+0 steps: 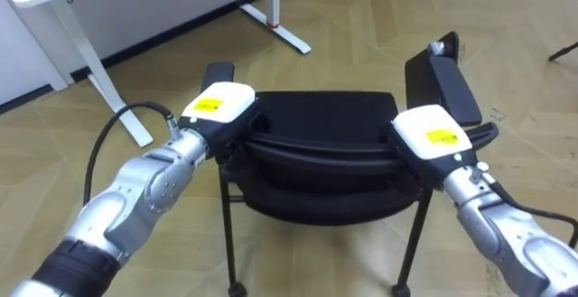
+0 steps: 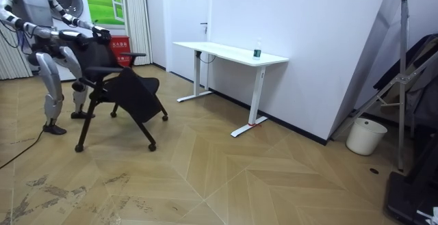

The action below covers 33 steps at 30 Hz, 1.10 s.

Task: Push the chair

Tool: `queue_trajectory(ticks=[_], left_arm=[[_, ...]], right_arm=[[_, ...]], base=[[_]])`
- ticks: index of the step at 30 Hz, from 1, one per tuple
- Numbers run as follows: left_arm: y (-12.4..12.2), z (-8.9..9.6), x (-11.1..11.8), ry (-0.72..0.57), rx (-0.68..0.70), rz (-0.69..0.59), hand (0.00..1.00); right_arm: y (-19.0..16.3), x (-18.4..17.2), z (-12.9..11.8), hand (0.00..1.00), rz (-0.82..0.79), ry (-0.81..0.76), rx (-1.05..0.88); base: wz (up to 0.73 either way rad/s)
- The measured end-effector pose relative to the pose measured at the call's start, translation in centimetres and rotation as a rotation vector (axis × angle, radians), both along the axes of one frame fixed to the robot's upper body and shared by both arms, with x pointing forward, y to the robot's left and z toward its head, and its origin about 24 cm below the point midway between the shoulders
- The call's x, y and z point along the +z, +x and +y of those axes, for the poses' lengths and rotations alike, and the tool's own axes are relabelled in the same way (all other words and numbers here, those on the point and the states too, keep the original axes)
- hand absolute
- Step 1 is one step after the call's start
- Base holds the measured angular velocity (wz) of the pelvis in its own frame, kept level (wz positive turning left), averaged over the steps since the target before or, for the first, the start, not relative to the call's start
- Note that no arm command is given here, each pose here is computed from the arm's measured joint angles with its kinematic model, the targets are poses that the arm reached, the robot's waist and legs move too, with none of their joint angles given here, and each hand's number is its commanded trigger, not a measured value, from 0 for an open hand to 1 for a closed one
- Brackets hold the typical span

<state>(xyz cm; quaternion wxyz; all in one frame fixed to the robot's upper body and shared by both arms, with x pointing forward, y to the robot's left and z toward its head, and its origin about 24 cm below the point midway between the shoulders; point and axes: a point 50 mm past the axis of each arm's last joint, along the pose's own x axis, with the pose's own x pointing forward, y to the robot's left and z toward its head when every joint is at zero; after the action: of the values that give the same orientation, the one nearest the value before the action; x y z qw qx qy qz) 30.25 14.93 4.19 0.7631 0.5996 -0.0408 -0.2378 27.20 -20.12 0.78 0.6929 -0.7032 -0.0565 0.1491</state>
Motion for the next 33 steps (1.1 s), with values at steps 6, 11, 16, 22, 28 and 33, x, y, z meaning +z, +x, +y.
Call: queue_trajectory(ticks=[6,11,16,22,28,33], left_arm=[[0.3,0.6,0.2,0.008,0.017,0.000,1.00],[0.4,1.1,0.4,0.005,0.022,-0.007,1.00],[0.0,2.0,0.0,0.032,0.032,-0.003,1.00],[-0.3,1.5,-0.3,0.012,0.035,0.007,1.00],[-0.5,1.5,-1.1,-0.004,0.074,0.010,1.00],[-0.9,1.3,-1.6,-0.014,0.086,0.010,1.00]], right_arm=[[0.8,0.1,0.6,1.00,-0.003,-0.003,0.004],[0.9,0.1,1.1,1.00,-0.022,0.009,0.015],[0.4,-0.7,2.1,1.00,-0.001,0.031,0.038],[0.4,-0.4,1.5,1.00,-0.009,0.016,0.033],[0.6,-0.4,1.7,1.00,0.019,0.003,0.036],[0.6,-0.3,1.8,1.00,0.016,-0.002,0.052]], base=[[-0.10],[-0.05],[0.58],[0.27],[0.21],[-0.03]])
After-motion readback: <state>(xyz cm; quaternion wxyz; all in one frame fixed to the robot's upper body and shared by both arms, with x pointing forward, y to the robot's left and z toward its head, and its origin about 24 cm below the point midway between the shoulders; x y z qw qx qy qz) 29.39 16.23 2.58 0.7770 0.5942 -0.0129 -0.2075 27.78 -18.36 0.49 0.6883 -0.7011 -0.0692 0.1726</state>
